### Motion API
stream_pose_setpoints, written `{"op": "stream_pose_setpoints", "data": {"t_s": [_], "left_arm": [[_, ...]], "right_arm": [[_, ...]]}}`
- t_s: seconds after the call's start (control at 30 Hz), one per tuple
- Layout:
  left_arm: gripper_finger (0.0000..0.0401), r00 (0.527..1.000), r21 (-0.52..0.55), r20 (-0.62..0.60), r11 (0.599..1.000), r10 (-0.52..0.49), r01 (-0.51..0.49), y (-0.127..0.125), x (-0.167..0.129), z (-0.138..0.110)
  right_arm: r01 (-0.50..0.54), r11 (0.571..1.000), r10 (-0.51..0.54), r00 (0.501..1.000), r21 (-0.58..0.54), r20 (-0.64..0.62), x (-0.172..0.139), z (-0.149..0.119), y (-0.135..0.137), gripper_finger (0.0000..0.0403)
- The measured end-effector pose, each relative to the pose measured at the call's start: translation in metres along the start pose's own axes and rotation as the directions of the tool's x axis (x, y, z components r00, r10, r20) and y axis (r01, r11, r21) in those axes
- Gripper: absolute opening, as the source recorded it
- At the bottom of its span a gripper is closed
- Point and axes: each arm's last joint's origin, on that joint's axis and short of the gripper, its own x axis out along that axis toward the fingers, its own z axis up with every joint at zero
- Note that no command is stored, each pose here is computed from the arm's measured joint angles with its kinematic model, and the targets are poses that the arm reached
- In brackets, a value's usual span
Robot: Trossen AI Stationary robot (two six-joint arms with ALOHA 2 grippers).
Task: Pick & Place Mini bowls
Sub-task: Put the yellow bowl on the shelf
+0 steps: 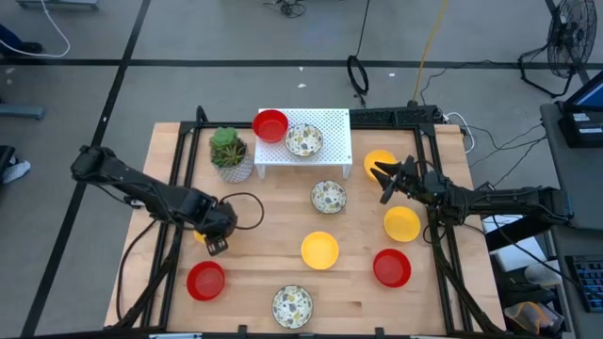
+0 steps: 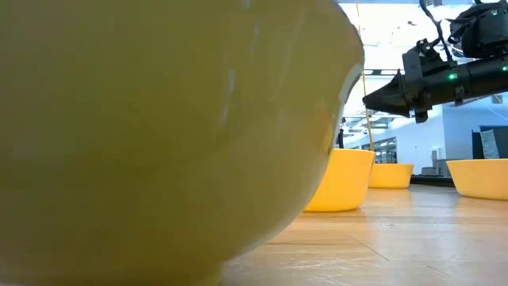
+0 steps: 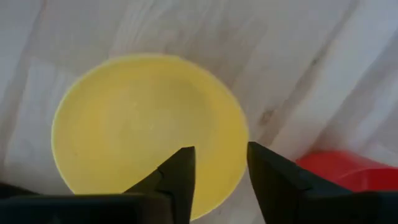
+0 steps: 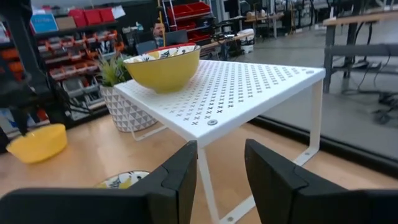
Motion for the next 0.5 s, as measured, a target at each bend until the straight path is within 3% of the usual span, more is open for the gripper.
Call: {"op": "stream_pose_setpoints", "data": {"t_s": [0.27,0.5], "left_arm": [[0.0207,0.998,-0.053,-0.069,0.999,0.002,-0.006,0.002,0.011,-0.009],[0.0205,0.995,-0.023,-0.047,0.996,-0.088,0.087,-0.008,0.012,-0.009]], "right_arm": [[-0.001,0.997,0.001,1.0,0.075,0.0,0.0,0.0,0.0,0.0123],[-0.001,0.997,0.001,1.0,0.076,0.0,0.0,0.0,0.0,0.0123]]}}
